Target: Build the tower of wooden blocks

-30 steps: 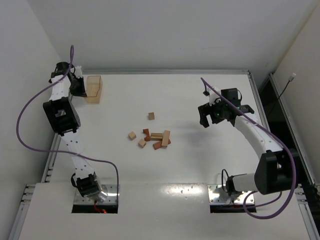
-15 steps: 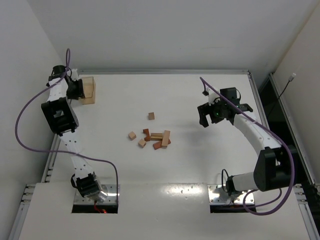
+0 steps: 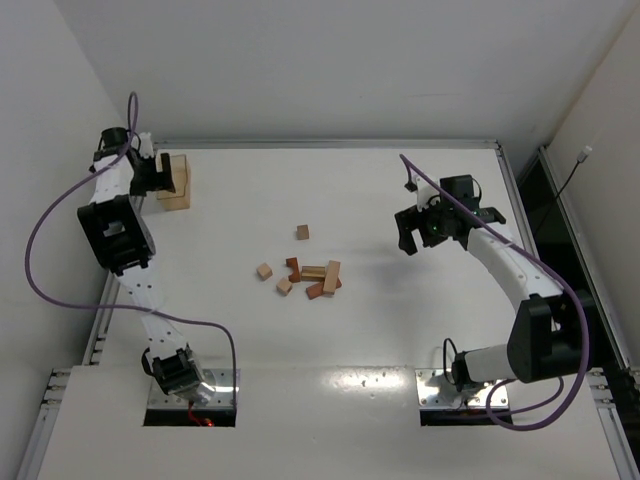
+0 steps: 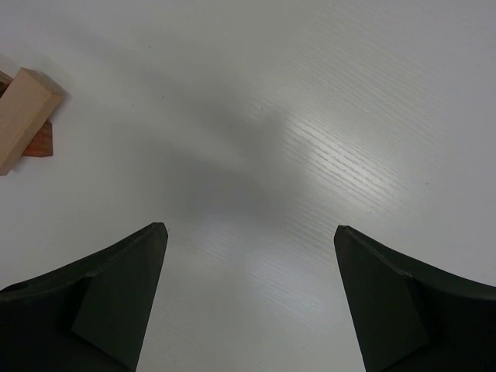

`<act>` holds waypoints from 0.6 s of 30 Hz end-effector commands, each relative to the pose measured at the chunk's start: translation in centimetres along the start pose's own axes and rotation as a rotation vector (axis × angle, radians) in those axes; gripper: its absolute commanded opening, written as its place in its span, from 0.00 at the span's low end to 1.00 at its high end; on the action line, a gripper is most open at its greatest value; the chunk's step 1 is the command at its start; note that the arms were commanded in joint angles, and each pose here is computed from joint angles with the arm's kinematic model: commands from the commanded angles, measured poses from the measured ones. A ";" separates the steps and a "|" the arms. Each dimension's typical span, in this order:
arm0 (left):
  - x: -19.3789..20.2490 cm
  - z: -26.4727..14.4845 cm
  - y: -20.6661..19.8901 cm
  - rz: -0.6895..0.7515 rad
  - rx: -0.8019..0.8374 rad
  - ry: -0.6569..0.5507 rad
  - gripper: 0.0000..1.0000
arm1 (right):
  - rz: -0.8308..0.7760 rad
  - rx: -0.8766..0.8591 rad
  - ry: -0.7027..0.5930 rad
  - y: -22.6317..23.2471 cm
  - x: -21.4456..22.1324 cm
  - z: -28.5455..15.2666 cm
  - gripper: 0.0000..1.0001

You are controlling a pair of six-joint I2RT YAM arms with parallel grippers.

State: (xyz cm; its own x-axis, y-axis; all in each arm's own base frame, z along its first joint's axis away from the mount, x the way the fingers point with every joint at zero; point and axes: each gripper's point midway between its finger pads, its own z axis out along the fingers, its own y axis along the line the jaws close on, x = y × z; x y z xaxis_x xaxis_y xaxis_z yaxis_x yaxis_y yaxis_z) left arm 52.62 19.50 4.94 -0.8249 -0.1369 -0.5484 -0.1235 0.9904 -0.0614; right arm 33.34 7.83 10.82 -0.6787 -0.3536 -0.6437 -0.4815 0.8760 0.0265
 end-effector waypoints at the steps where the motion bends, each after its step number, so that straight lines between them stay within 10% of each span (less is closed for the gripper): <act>1: -7.8 -8.3 -1.1 0.019 0.014 -0.260 0.83 | -0.025 -0.008 -0.078 0.2 -2.7 -1.3 0.87; 9: -12.5 -21.8 -7.4 0.030 0.170 -0.468 0.84 | -0.066 -0.071 -0.151 2.8 -4.1 -2.9 0.87; 18: 1.1 -25.0 -19.9 0.251 0.394 -0.310 0.84 | -0.594 -0.308 -0.136 13.9 -4.7 -2.2 0.93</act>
State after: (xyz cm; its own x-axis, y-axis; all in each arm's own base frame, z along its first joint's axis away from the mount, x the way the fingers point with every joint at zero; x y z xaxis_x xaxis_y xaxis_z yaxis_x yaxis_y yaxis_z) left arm 42.79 2.43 29.18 -0.5436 0.0028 -0.8393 0.2232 0.9645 -0.1414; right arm 29.65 17.66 14.40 -0.4019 -0.5850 -0.7045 -0.7907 0.6097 -0.0551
